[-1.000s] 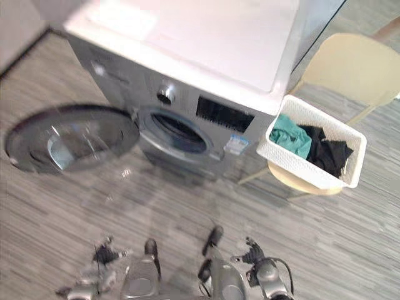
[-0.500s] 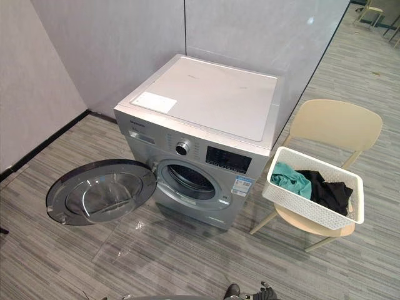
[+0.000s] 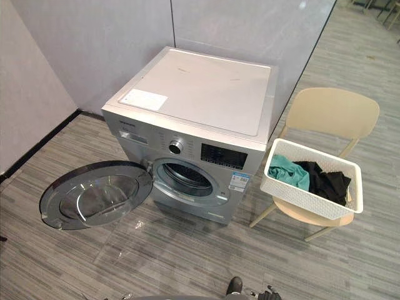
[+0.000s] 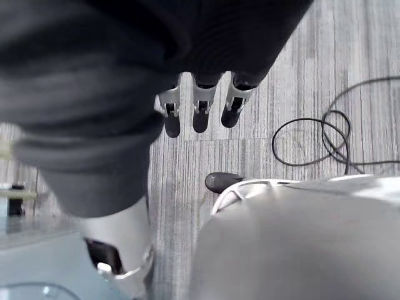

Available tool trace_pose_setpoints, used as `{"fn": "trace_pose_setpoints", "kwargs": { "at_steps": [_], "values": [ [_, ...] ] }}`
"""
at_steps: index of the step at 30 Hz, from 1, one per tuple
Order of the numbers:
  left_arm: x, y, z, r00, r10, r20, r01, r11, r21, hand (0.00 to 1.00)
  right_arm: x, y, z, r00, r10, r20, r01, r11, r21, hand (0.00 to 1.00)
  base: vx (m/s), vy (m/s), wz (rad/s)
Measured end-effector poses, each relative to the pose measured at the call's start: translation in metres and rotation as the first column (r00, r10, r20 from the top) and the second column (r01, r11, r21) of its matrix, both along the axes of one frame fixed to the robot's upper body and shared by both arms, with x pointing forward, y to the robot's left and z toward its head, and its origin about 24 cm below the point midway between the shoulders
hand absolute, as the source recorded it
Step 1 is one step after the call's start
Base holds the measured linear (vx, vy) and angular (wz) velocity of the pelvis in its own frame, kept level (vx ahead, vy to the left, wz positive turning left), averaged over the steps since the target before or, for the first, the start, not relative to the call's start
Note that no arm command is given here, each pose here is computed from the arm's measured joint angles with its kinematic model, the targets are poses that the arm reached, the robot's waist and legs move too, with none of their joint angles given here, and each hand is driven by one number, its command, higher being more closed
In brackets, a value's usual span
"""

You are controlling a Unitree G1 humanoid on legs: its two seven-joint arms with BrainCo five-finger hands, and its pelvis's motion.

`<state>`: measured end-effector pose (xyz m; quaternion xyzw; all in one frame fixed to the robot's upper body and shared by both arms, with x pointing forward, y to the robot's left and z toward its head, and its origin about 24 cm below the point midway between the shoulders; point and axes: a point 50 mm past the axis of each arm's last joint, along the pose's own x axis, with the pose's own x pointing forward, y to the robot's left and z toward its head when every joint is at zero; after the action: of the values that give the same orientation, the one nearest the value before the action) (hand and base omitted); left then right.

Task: Pick up the laundry basket with both hands and put the clothes into the washing machine.

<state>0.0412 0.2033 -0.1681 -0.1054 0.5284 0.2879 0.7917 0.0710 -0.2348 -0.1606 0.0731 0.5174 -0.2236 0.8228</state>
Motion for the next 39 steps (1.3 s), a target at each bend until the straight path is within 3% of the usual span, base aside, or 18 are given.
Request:
{"fn": "trace_pose_setpoints", "kwargs": {
  "at_steps": [3,6,10,19,21,27,31,34,39],
  "values": [
    [0.001,-0.007,-0.001,1.0,0.027,0.0,-0.027,1.0,-0.014,0.0,0.016,-0.009,0.007,0.994,-0.062,0.088,0.063,0.998,-0.007,0.0,-0.12,0.129,-0.89],
    [0.017,-0.012,0.0,0.997,-0.067,0.024,0.067,0.998,-0.016,0.0,0.031,-0.01,0.011,0.989,-0.061,0.134,0.063,0.998,-0.008,0.0,-0.2,0.164,-0.97],
    [0.031,0.002,0.003,0.987,-0.154,0.033,0.154,0.988,0.022,0.0,0.033,0.001,0.01,0.988,-0.062,0.144,0.06,0.998,0.023,0.0,-0.26,0.12,-1.14],
    [0.035,0.008,0.004,0.991,-0.128,0.028,0.127,0.991,0.028,0.0,0.033,0.01,0.008,0.987,-0.056,0.151,0.049,0.998,0.048,0.0,0.0,-0.109,-0.97],
    [0.039,-0.001,0.003,0.991,-0.125,0.044,0.125,0.992,0.005,0.0,0.033,0.01,0.008,0.987,-0.052,0.151,0.045,0.998,0.047,0.0,0.02,-0.195,-0.89],
    [0.055,-0.007,0.006,0.987,-0.127,0.095,0.127,0.992,0.006,0.0,0.05,0.039,0.008,0.978,0.098,0.182,-0.115,0.989,0.088,0.0,0.0,-0.184,-0.76],
    [0.055,0.002,0.01,0.99,-0.049,0.132,0.046,0.998,0.03,0.0,0.06,0.054,0.01,0.957,0.205,0.206,-0.228,0.969,0.094,0.0,0.1,-0.146,-1.04],
    [0.07,-0.005,0.016,0.976,-0.026,0.216,0.022,1.0,0.018,0.0,0.066,0.052,0.01,0.955,0.215,0.204,-0.237,0.967,0.09,0.0,0.2,-0.035,-1.29],
    [0.072,-0.004,0.016,0.975,-0.008,0.224,0.006,1.0,0.011,0.0,0.08,0.063,0.014,0.939,0.25,0.236,-0.277,0.957,0.089,0.0,0.28,0.056,-0.87]
  ]
}}
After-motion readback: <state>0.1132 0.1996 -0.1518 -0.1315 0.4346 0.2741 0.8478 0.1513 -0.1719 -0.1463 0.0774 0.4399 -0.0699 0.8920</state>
